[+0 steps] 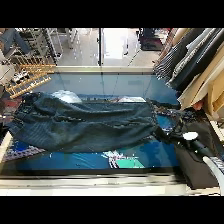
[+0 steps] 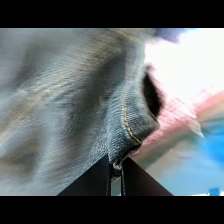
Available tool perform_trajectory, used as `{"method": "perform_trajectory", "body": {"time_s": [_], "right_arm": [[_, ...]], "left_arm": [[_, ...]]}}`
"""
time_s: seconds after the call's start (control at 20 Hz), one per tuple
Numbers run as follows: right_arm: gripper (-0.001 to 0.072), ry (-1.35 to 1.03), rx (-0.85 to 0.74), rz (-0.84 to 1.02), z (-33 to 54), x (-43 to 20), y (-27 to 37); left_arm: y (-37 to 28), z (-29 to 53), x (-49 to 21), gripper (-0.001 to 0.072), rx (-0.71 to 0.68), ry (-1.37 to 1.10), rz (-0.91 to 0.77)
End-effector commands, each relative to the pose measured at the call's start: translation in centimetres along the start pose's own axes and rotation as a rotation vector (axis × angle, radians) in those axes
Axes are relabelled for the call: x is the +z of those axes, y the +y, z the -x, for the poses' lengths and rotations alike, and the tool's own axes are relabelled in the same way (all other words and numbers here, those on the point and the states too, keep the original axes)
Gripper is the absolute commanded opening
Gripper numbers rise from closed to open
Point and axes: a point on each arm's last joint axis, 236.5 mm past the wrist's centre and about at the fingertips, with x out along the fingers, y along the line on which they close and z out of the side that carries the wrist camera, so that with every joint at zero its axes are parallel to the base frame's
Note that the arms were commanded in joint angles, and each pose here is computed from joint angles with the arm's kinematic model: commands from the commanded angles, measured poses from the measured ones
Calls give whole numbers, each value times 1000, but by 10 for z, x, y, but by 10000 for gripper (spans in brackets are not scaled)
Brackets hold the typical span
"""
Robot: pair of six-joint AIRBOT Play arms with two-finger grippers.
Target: Fold the clothes and pants, and hang the long-sleeved shirts on hangers.
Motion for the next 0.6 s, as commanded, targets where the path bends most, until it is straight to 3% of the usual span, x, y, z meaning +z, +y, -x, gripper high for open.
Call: {"method": "perform_trajectory", "body": {"time_s": [0.0,0.1,0.15,0.2,0.25,0.4,0.55], "right_arm": [[39,-49,62,180,57,36,69],[43,-74,67,289,97,59,109],[130,-79,62,339,114,68,124],[358,-81,59,374,124,73,133],[493,-65,48,396,129,72,135],[488,35,-47,384,117,51,99],[393,215,-94,296,86,-4,50]], "left_arm": [[-50,40,24,14,-94,-19,-128],[-94,79,48,14,-158,-68,-218],[-111,97,56,14,-171,-91,-265],[-123,112,63,15,-154,-108,-299],[-125,122,65,14,-111,-111,-326],[-102,131,58,15,26,-76,-373],[-83,125,50,16,77,-38,-369]]}}
